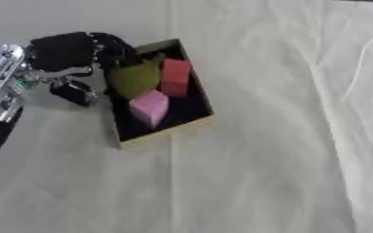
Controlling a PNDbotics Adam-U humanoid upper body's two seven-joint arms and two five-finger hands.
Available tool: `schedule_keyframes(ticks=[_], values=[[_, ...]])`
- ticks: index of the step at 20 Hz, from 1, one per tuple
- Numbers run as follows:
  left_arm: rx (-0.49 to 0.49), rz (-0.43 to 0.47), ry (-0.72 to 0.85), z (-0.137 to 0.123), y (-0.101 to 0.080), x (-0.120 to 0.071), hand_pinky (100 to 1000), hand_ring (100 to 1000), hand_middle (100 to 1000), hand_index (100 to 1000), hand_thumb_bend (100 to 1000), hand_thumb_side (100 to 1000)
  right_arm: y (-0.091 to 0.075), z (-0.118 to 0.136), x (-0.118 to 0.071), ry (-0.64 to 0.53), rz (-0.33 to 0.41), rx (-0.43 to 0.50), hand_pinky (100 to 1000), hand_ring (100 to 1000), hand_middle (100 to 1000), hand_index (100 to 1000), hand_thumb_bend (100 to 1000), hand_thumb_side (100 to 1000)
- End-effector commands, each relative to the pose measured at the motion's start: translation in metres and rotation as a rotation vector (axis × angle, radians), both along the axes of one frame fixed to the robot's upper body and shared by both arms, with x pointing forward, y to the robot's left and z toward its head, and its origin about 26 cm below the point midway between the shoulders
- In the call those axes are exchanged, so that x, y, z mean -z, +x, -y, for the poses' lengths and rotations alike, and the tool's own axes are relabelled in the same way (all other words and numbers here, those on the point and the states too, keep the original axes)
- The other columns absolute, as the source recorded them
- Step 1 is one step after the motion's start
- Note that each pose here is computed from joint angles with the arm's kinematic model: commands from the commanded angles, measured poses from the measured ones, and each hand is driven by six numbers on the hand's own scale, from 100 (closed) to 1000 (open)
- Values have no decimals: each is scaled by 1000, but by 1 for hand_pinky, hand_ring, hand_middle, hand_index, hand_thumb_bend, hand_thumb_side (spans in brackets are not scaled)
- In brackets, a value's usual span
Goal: Pick up objects on the table and place them in the box.
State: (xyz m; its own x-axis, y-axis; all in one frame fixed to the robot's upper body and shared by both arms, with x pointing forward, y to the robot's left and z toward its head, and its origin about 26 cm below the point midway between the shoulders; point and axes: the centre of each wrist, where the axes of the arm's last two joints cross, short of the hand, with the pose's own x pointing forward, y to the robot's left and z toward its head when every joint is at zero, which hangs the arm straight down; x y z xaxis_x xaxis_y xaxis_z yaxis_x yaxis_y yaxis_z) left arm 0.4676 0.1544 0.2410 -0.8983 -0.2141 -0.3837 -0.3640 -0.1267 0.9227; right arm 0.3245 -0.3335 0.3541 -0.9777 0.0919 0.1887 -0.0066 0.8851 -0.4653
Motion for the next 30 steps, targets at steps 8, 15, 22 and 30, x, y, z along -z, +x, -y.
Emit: schedule_keyframes(ticks=[8, 15, 22, 30], values=[[-31, 52, -23, -27, -10, -37, 984, 983, 948, 991, 100, 227, -4, 6, -10, -8, 18, 19, 896, 820, 757, 808, 100, 523], [30, 68, -152, -37, -22, -67, 952, 949, 911, 973, 100, 200, -3, 7, -8, 0, 12, 23, 896, 821, 757, 808, 100, 524], [150, 4, -318, -45, -32, -84, 929, 910, 878, 937, 100, 382, -2, 7, -7, 12, 5, 25, 896, 822, 757, 808, 100, 524], [293, -260, -745, -70, -70, -112, 907, 869, 849, 912, 100, 672, -5, 5, -8, 28, 20, 16, 894, 824, 759, 809, 100, 525]])
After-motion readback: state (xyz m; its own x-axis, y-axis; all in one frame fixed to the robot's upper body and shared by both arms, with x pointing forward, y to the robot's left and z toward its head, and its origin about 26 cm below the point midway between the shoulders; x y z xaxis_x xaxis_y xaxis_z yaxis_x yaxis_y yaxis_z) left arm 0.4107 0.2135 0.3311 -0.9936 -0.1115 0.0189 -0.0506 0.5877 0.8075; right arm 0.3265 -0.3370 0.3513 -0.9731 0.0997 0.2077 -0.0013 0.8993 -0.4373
